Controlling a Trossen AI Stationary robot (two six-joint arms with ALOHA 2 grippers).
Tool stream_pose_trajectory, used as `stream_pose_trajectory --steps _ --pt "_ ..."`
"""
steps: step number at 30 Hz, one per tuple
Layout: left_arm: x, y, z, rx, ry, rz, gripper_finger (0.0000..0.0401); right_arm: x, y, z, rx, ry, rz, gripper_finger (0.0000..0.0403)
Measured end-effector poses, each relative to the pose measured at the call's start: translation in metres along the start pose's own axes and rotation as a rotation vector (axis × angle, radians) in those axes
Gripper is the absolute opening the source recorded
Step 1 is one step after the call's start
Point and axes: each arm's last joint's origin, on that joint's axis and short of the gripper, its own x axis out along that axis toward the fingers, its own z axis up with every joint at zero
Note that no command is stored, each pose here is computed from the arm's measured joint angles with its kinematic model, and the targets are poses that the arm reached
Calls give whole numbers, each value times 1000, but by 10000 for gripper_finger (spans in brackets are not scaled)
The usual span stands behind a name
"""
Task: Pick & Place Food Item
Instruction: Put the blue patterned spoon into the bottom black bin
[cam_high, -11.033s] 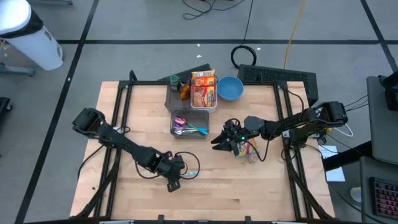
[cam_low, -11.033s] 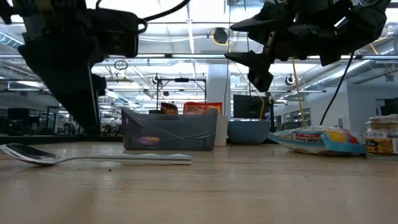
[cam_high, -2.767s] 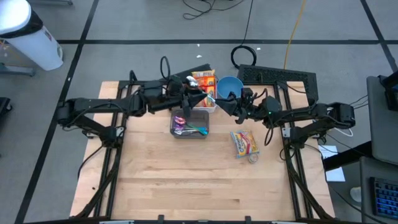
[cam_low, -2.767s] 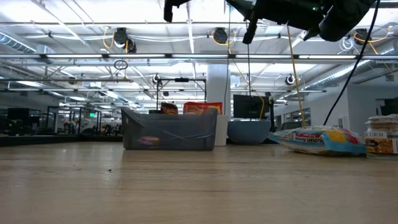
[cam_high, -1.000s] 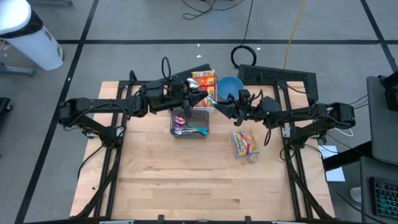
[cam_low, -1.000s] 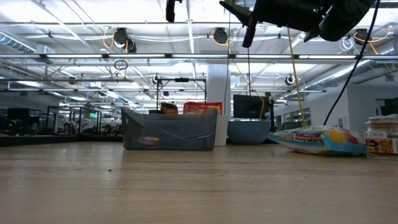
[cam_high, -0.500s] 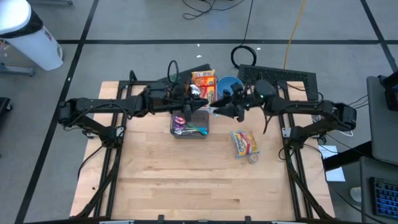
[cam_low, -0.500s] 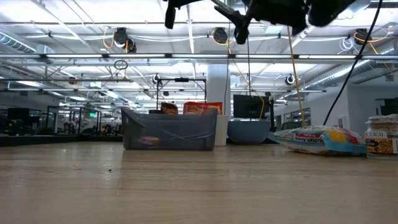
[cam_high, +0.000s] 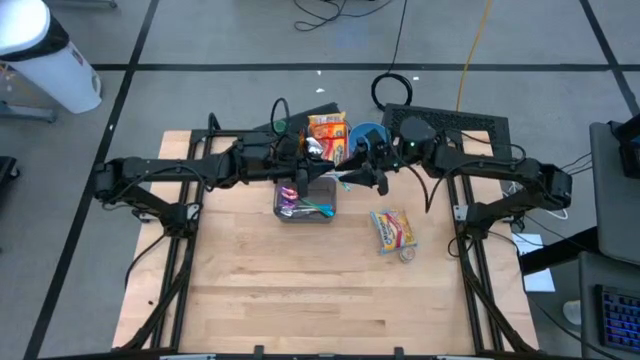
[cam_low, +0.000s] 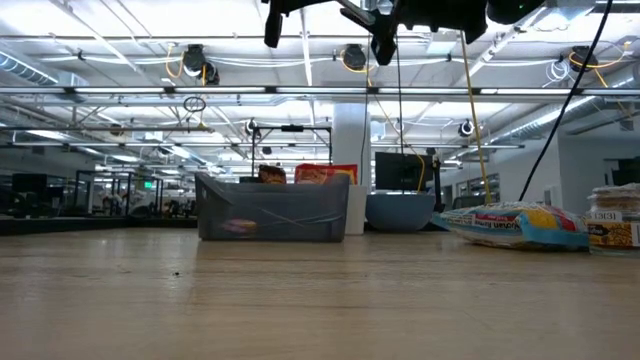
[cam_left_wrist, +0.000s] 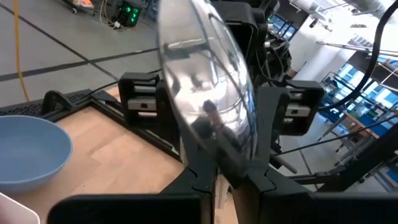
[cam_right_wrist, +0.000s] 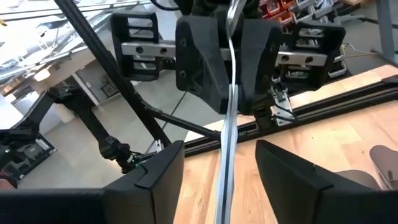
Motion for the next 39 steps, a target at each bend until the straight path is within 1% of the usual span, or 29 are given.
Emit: stream_pose_trajectory --steps 10,16,23,27,28,30,32,37,39 --pt "0 0 0 2 0 0 25 13 -13 -15 52 62 -12 149" --pt "0 0 -1 2 15 -4 25 14 -13 -15 51 61 -8 121" --pt "0 1 -3 0 36 4 25 14 -13 -14 45 53 -7 74" --pt "0 1 -3 8 38 4 25 14 -13 -14 41 55 -4 28" --pt "0 1 -3 11 38 4 25 14 -13 -14 32 55 -4 22" --pt "0 1 -3 10 40 6 26 14 -13 -14 17 52 -5 22" --pt "0 2 -3 9 40 7 39 14 -13 -13 19 39 -2 22" --pt "-1 3 -3 11 49 5 93 12 -13 -7 1 -9 7 22" --pt "-1 4 -2 6 59 -15 111 11 -14 -4 8 -25 7 22"
